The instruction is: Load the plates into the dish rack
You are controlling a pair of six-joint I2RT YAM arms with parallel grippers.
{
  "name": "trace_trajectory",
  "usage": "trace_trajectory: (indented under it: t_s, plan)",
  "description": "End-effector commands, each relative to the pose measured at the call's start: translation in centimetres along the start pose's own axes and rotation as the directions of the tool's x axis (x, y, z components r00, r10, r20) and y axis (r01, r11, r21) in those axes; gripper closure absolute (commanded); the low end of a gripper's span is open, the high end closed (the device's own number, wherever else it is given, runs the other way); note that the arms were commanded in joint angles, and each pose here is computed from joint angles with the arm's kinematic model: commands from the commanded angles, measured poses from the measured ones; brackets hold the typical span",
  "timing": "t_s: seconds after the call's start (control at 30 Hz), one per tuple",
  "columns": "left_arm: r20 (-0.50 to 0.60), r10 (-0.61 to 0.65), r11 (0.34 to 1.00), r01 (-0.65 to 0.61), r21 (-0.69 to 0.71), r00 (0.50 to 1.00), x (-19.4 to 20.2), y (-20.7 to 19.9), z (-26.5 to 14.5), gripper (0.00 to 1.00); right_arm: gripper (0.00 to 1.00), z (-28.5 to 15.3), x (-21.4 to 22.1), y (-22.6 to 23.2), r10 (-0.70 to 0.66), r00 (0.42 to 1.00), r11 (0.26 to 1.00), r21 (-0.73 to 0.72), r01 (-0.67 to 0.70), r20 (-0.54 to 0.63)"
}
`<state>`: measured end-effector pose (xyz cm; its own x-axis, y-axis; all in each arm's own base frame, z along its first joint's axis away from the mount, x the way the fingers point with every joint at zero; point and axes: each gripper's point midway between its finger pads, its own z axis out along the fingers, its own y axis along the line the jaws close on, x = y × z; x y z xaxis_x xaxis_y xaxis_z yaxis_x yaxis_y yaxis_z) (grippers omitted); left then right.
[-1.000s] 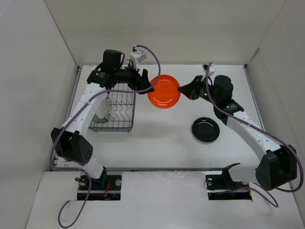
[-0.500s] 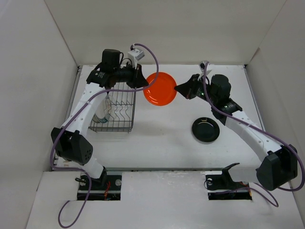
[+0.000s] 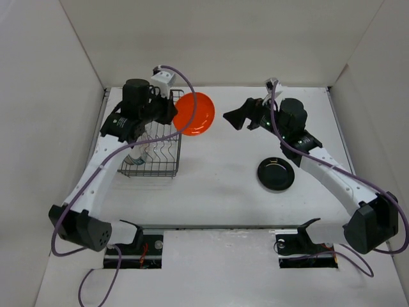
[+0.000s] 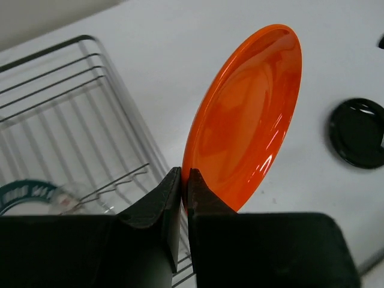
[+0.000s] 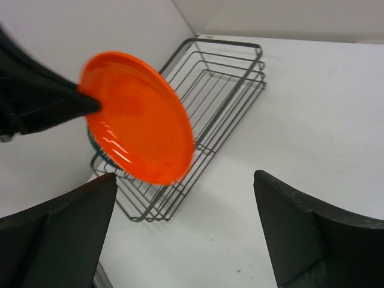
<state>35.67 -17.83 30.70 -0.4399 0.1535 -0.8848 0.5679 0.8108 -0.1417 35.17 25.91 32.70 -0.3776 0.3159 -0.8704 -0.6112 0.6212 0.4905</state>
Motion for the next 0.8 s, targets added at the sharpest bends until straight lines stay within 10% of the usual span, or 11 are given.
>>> trace_trajectory:
  t_s: [0.0,0.33,0.77]
  plan:
    - [0.131,0.015,0.931,0.034,-0.363,0.991,-2.6,5.1,-4.7,1.0,0.0,0.3,-1.9,-1.1,-0.001,0.998,0.995,0.097,-0.006,0.063]
    - [-0.056,-0.022,0.568,-0.033,-0.822,0.998,4.1,13.4,-10.4,1.0,0.0,0.0,-0.5,-3.9,0.03,0.999,0.969,0.247,-0.032,0.01]
    - [-0.164,-0.1,0.565,-0.08,-0.821,0.981,8.4,14.2,-7.7,1.0,0.0,-0.3,-0.2,-4.5,0.033,0.999,0.966,0.255,-0.029,-0.013]
